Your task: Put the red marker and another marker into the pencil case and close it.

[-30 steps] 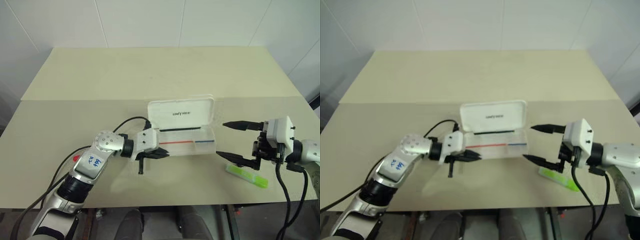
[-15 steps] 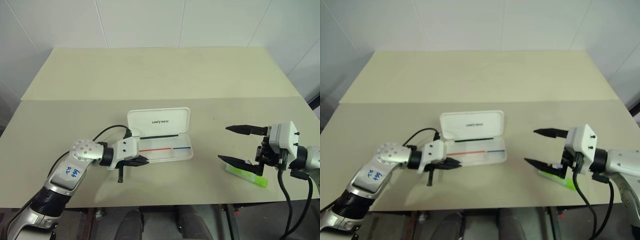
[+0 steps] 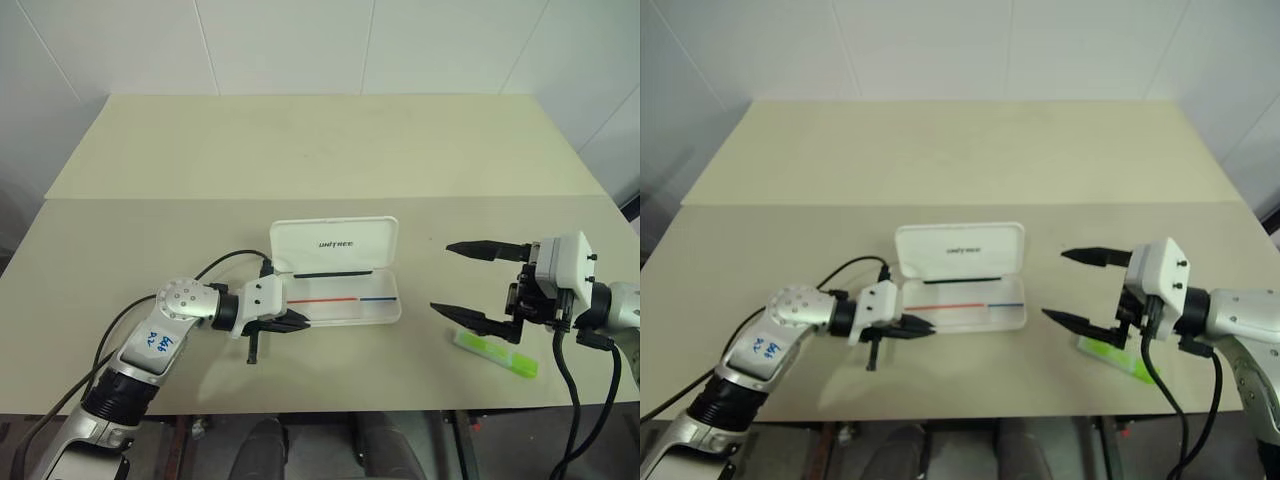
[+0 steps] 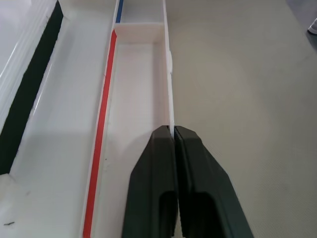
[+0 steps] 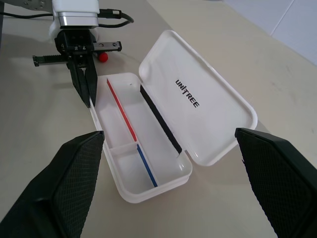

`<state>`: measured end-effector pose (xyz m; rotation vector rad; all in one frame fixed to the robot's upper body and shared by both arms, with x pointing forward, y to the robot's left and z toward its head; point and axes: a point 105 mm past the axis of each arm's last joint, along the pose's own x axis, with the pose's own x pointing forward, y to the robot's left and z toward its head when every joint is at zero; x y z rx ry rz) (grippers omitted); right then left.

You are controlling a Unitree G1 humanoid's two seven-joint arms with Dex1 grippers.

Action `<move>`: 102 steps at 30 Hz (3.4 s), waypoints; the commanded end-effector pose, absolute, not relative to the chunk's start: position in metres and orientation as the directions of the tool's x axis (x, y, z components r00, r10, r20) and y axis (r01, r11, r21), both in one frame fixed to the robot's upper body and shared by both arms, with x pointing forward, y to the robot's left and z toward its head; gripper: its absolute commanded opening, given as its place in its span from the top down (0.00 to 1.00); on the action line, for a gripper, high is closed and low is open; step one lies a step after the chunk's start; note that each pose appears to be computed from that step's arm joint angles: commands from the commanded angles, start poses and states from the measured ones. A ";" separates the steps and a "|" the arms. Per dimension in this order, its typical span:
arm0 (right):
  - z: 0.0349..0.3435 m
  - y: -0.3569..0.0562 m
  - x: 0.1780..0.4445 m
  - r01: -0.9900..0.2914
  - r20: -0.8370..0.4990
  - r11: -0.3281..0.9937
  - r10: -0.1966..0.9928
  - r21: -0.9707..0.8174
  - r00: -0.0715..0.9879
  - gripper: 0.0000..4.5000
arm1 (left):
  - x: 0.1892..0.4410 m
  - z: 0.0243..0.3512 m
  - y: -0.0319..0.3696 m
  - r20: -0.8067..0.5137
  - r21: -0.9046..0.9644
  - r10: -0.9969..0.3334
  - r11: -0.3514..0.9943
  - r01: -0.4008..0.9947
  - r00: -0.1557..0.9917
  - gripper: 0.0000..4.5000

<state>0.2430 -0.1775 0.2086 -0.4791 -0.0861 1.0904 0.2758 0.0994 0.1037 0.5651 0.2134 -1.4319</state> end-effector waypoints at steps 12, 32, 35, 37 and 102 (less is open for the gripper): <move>0.211 -0.166 0.247 -0.837 -0.114 0.348 0.896 -0.423 0.430 0.00 | 0.260 0.146 0.110 -0.385 0.293 -0.904 0.071 0.954 0.186 0.39; 0.200 -0.142 0.267 -0.893 -0.085 0.242 0.952 -0.380 0.294 0.00 | 0.242 0.181 0.247 -0.278 0.462 -0.732 0.466 0.755 0.622 0.01; 0.201 -0.140 0.268 -0.894 -0.081 0.238 0.954 -0.380 0.288 0.00 | 0.240 0.171 0.261 -0.328 0.439 -0.720 0.458 0.773 0.612 0.01; 0.201 -0.140 0.269 -0.894 -0.079 0.237 0.955 -0.381 0.287 0.00 | 0.240 0.163 0.268 -0.356 0.417 -0.720 0.448 0.791 0.596 0.01; 0.211 -0.141 0.258 -0.848 -0.045 0.329 0.924 -0.415 0.380 0.00 | 0.276 0.170 0.180 -0.318 0.317 -0.900 0.194 0.929 0.297 0.86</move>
